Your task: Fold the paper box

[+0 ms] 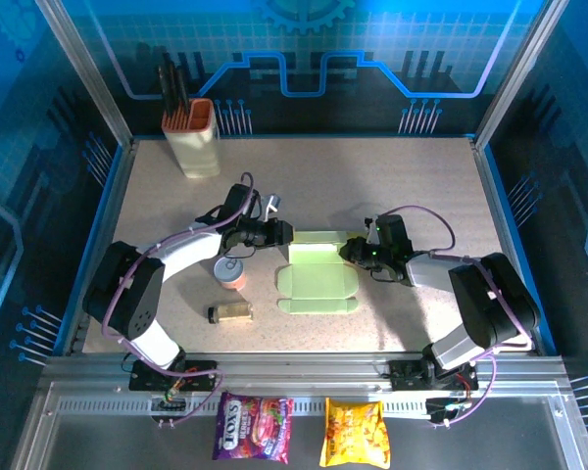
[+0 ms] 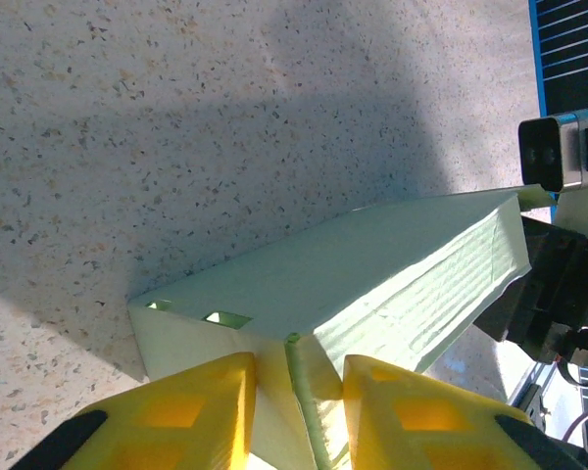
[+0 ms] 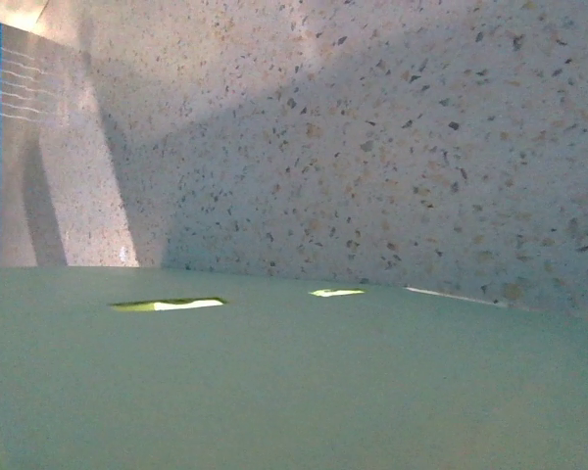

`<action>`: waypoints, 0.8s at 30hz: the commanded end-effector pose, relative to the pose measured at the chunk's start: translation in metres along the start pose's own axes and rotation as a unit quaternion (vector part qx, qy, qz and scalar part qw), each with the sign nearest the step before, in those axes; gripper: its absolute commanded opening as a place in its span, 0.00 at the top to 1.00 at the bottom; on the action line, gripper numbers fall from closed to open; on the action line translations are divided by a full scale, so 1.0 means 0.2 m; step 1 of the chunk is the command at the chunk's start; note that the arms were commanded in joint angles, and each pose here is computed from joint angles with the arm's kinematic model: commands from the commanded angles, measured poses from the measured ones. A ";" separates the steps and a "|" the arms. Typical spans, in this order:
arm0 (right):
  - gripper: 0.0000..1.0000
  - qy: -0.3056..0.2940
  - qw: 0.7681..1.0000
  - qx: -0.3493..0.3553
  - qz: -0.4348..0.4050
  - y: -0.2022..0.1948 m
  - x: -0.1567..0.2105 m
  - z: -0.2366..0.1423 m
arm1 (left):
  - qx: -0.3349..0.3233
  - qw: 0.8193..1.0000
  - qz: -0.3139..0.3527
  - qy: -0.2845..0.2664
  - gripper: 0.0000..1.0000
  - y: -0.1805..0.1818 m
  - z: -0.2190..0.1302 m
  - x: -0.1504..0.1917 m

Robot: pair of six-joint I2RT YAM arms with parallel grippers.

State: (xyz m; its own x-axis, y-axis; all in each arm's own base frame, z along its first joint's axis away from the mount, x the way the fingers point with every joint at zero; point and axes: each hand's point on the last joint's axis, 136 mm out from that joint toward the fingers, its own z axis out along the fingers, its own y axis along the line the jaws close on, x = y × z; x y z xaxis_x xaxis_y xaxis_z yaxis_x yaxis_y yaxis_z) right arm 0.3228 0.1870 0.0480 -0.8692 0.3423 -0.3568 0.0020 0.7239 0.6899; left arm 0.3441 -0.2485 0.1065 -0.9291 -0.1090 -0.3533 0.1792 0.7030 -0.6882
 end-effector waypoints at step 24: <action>0.74 0.044 0.999 0.005 0.023 -0.06 0.13 0.11 | -0.011 0.999 -0.009 0.035 0.68 0.02 0.05 0.08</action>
State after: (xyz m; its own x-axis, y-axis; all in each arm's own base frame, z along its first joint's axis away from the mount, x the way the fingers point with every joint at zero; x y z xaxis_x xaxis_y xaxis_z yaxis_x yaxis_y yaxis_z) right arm 0.3364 0.2000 0.0413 -0.8641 0.3591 -0.3527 -0.0165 0.6802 0.7329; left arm 0.3421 -0.2503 0.1046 -0.9334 -0.1015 -0.3442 0.1764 0.7055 -0.6864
